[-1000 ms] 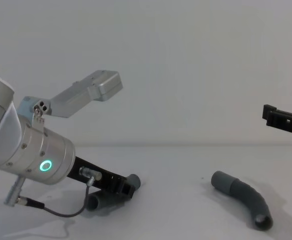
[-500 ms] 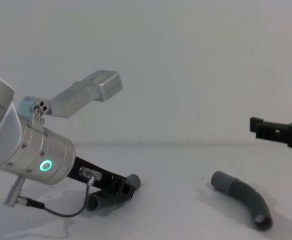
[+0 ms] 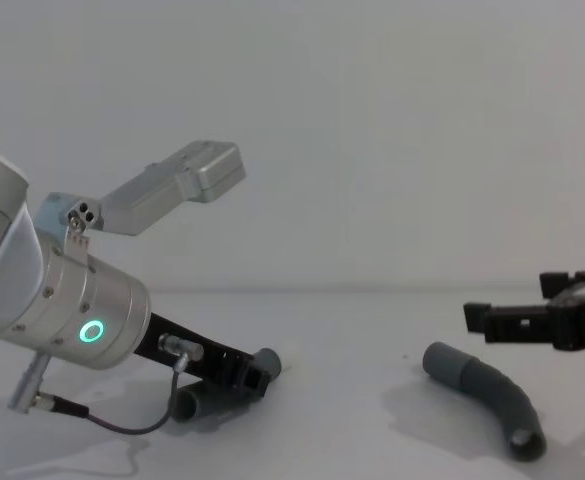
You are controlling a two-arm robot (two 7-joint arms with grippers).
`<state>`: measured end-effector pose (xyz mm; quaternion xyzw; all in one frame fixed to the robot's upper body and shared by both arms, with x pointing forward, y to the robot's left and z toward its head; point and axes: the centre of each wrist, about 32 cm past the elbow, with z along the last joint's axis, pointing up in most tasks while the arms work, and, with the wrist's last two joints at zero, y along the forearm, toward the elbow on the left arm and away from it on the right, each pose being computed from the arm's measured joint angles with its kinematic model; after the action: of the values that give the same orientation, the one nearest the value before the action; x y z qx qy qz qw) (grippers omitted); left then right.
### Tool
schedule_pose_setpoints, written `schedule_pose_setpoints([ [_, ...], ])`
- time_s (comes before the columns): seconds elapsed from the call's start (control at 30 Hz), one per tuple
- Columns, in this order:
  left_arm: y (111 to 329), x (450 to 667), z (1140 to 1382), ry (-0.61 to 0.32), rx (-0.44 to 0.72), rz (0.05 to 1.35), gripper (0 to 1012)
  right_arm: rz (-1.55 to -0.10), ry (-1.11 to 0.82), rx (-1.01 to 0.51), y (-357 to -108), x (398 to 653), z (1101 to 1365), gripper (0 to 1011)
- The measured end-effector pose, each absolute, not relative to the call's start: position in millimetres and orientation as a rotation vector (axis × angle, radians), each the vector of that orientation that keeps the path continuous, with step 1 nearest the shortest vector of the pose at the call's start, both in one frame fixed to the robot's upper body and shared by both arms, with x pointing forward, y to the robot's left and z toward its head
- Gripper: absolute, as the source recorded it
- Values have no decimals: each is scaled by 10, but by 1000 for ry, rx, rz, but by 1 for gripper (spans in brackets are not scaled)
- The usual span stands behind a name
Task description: Use both hands to pick up one end of the pipe from the table, align the ends, and insert them.
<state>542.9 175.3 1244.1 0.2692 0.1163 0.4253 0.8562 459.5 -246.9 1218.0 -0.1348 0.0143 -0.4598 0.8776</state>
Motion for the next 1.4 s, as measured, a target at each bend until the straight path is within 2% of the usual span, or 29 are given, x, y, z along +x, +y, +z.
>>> schedule_pose_setpoints([
  [0.5, 1753, 5429, 12441, 244, 566, 894, 355, -932, 97, -351, -2465, 4741, 12191, 1001],
  [1.4, 1753, 5429, 12441, 244, 566, 894, 355, -993, 164, -404, -2377, 4930, 11963, 1001],
])
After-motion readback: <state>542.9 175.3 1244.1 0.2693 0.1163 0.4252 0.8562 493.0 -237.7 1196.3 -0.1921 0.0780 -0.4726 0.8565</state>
